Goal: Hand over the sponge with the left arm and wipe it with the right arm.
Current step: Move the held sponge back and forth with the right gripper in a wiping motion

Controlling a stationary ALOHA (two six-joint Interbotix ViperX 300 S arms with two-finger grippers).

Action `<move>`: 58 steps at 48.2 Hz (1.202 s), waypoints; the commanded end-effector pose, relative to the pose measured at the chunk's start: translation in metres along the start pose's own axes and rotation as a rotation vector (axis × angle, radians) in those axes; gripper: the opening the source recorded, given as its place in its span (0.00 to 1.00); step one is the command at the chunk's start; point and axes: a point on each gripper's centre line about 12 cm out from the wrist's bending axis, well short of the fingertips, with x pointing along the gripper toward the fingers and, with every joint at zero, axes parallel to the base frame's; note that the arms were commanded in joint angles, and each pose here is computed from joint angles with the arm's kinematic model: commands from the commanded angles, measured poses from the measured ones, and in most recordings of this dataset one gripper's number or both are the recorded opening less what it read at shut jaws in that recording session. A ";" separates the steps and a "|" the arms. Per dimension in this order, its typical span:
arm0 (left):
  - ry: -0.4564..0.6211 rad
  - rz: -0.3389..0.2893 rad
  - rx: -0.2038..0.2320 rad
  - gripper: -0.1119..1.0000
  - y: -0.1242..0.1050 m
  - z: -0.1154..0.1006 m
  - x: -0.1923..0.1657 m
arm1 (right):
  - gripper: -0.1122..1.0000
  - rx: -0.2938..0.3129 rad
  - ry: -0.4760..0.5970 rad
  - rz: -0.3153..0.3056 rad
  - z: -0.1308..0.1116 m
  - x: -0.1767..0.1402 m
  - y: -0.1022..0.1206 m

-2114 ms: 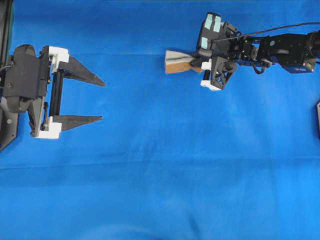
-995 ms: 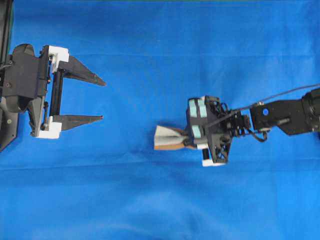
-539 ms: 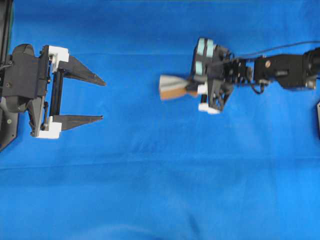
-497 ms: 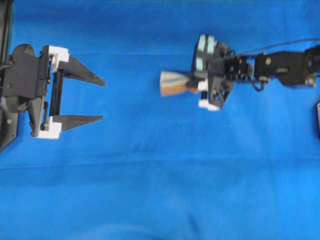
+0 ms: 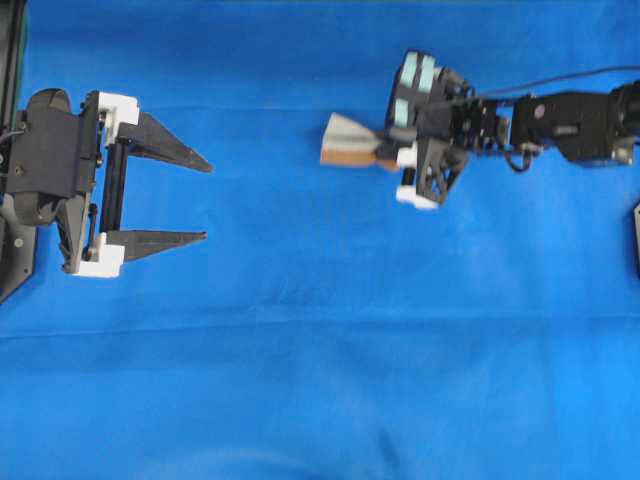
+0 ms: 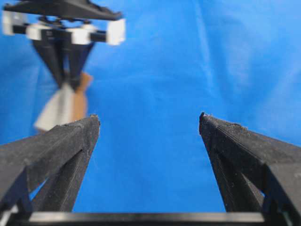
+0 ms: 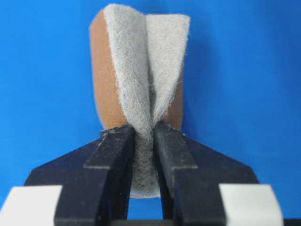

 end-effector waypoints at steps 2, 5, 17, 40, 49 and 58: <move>-0.017 -0.001 -0.002 0.93 0.000 0.005 -0.001 | 0.29 -0.041 -0.040 0.067 0.012 -0.008 0.036; -0.019 0.000 -0.002 0.93 0.000 0.005 -0.001 | 0.29 -0.055 -0.038 0.106 0.012 -0.009 0.057; -0.026 0.001 0.002 0.93 0.000 0.006 -0.001 | 0.29 -0.118 -0.015 0.240 0.010 -0.021 0.131; -0.028 0.001 0.002 0.93 0.000 0.006 -0.001 | 0.29 -0.076 0.011 0.219 0.008 -0.018 0.122; -0.026 0.001 0.002 0.93 0.000 0.006 -0.001 | 0.29 -0.036 0.033 0.121 0.009 -0.010 0.072; -0.028 0.001 0.006 0.93 0.000 0.006 -0.001 | 0.29 -0.016 0.032 0.054 0.011 -0.007 0.036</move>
